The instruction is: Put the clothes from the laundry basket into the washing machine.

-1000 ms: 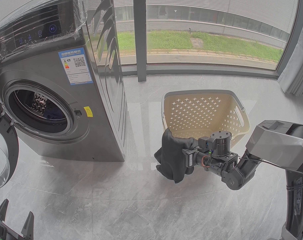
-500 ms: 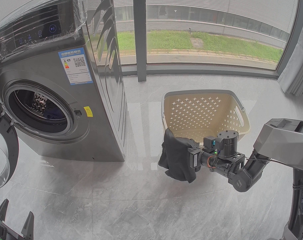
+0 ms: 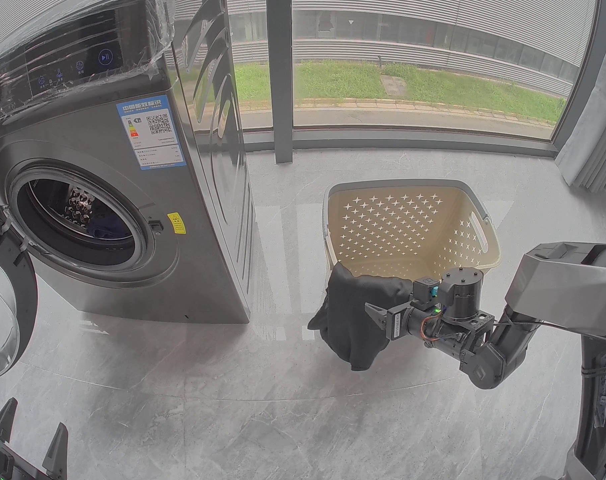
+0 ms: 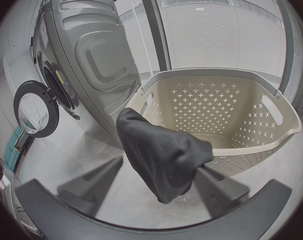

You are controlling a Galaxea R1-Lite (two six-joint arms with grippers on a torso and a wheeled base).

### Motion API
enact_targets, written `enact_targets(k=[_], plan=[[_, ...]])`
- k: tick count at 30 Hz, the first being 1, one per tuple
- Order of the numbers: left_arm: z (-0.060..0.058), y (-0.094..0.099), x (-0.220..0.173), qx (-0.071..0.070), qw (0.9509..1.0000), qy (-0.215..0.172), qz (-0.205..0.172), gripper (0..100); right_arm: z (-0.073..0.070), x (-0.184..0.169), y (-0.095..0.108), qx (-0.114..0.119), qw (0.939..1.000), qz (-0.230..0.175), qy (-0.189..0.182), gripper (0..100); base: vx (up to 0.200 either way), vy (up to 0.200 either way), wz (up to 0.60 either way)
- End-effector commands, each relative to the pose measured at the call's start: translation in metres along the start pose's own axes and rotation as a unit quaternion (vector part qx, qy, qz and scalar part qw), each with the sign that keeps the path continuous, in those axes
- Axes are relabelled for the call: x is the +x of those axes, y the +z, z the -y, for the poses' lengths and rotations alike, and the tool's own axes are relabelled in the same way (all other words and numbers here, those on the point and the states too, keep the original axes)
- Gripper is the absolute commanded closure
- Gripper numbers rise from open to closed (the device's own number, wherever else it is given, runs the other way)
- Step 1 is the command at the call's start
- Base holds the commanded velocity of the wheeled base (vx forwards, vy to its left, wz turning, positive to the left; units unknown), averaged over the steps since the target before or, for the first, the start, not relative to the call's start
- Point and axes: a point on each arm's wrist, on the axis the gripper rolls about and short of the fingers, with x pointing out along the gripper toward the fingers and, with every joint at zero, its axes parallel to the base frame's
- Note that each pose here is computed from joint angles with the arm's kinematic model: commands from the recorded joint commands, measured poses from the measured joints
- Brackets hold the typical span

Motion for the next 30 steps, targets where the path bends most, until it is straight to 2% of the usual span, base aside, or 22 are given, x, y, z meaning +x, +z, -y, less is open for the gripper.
enact_targets(k=[1,5,12,16,17,23,30], plan=[[0.000,-0.005,0.000,0.000,1.0000,0.000,0.000,0,0.002,0.008,-0.006,-0.004,1.0000,-0.003,-0.002,0,0.000,0.000,0.00],[0.000,-0.005,0.000,0.000,1.0000,0.000,0.000,0,0.003,0.017,-0.010,-0.016,0.9999,0.000,-0.002,0,0.000,0.000,0.00],[0.000,-0.005,0.000,0.000,1.0000,0.000,0.000,0,0.008,0.033,-0.008,-0.016,0.9997,0.019,-0.007,0,0.000,0.000,0.00],[0.000,-0.005,0.000,0.000,1.0000,0.000,0.000,0,0.007,0.032,-0.006,-0.026,0.9990,0.037,-0.005,0,0.000,0.000,0.00],[0.000,-0.005,0.000,0.000,1.0000,0.000,0.000,0,0.007,0.031,-0.006,-0.026,0.9990,0.037,-0.005,100,0.000,0.000,0.00],[0.000,-0.005,0.000,0.000,1.0000,0.000,0.000,0,0.005,0.025,-0.005,-0.027,0.9990,0.036,0.007,100,0.000,0.000,0.00],[0.000,-0.005,0.000,0.000,1.0000,0.000,0.000,0,0.001,0.006,0.003,-0.033,0.9979,0.054,0.012,100,0.000,0.000,0.00]])
